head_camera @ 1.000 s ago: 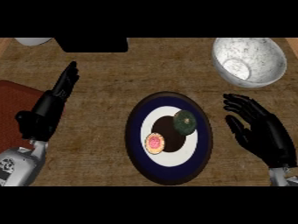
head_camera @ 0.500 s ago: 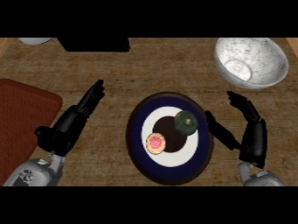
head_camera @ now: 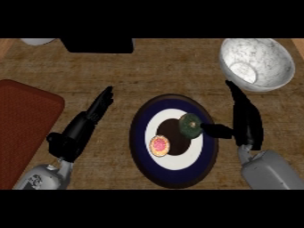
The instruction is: Pick the squash from the plate and place it in the bowl
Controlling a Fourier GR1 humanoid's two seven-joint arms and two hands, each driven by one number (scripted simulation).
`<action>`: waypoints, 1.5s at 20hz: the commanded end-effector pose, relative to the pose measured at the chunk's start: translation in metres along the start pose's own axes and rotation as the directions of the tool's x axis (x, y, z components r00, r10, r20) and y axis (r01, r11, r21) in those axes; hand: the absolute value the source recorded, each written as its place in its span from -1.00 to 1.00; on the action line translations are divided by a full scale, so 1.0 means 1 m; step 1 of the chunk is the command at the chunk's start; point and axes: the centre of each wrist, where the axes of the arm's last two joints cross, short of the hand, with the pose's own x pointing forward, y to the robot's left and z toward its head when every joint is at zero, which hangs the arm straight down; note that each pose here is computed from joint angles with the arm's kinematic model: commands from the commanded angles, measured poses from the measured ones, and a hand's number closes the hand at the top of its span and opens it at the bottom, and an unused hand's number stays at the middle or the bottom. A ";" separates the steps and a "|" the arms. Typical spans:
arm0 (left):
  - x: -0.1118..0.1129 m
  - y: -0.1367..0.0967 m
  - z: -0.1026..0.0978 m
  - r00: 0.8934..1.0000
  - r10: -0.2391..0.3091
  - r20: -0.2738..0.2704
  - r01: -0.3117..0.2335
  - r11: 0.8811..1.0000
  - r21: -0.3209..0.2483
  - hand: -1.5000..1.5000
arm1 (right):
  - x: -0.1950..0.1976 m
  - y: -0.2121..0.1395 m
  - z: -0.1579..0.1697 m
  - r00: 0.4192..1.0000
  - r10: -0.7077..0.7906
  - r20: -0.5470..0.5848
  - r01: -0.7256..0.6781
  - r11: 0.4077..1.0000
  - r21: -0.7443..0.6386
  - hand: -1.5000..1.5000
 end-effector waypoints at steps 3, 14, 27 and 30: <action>-0.002 0.005 -0.001 1.000 0.002 -0.003 -0.002 1.000 -0.015 0.00 | 0.037 -0.002 -0.003 0.943 0.305 -0.132 -0.238 0.898 0.369 -1.00; -0.008 -0.001 0.014 1.000 0.001 0.023 -0.001 1.000 0.003 0.00 | 0.133 -0.029 -0.020 0.874 0.422 -0.240 -0.193 0.756 0.625 -1.00; 0.006 0.012 -0.008 0.999 0.025 0.019 -0.025 1.000 -0.009 0.00 | 0.158 0.004 -0.002 0.858 0.457 -0.235 -0.253 0.773 0.582 -1.00; 0.002 -0.006 -0.002 1.000 0.015 0.015 -0.015 1.000 -0.003 0.00 | 0.157 0.011 -0.006 0.852 0.469 -0.232 -0.290 0.792 0.537 -1.00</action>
